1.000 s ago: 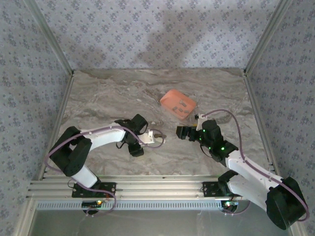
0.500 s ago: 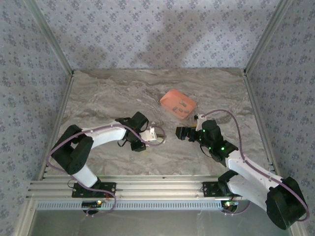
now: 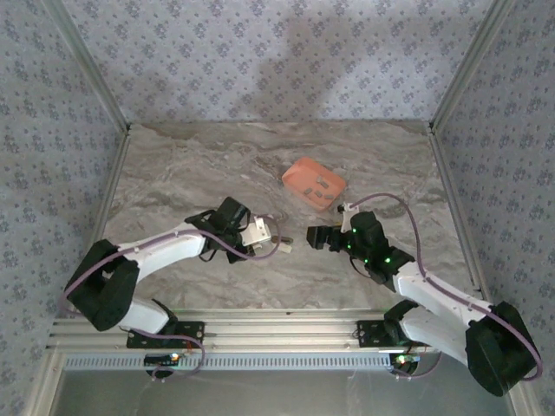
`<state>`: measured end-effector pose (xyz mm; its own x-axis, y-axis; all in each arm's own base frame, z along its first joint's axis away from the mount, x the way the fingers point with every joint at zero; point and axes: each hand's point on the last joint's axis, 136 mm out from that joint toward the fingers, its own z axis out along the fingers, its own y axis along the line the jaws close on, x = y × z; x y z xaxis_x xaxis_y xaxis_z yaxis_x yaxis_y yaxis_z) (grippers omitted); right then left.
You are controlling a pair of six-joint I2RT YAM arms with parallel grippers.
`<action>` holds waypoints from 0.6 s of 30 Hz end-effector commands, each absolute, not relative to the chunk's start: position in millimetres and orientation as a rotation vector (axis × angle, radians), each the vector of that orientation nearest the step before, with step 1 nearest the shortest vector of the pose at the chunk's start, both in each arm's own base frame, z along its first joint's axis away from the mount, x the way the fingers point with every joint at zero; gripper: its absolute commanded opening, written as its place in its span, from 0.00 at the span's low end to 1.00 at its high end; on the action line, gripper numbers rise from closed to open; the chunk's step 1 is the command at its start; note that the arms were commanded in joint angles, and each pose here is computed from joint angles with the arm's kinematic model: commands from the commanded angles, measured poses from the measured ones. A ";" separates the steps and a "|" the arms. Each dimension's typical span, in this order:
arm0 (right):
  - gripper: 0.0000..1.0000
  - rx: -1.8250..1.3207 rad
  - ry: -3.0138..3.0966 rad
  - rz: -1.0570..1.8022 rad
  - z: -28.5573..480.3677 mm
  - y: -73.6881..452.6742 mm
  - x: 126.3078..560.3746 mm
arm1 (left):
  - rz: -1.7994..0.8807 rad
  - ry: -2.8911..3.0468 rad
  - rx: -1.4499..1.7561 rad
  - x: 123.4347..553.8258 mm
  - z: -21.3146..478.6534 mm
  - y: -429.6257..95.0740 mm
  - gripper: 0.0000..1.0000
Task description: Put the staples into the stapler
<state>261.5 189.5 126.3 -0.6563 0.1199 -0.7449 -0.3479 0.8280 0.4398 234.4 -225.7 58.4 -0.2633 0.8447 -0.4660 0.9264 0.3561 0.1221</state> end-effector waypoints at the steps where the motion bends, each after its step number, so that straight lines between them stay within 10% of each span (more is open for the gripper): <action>1: 1.00 -0.222 2.129 0.741 141.6 203.1 265.5 | -0.275 2.116 1.432 240.1 78.2 -230.8 0.31; 18: 1.00 -0.301 2.047 0.841 160.8 242.9 267.7 | -0.489 1.874 0.960 253.3 150.5 -249.5 0.31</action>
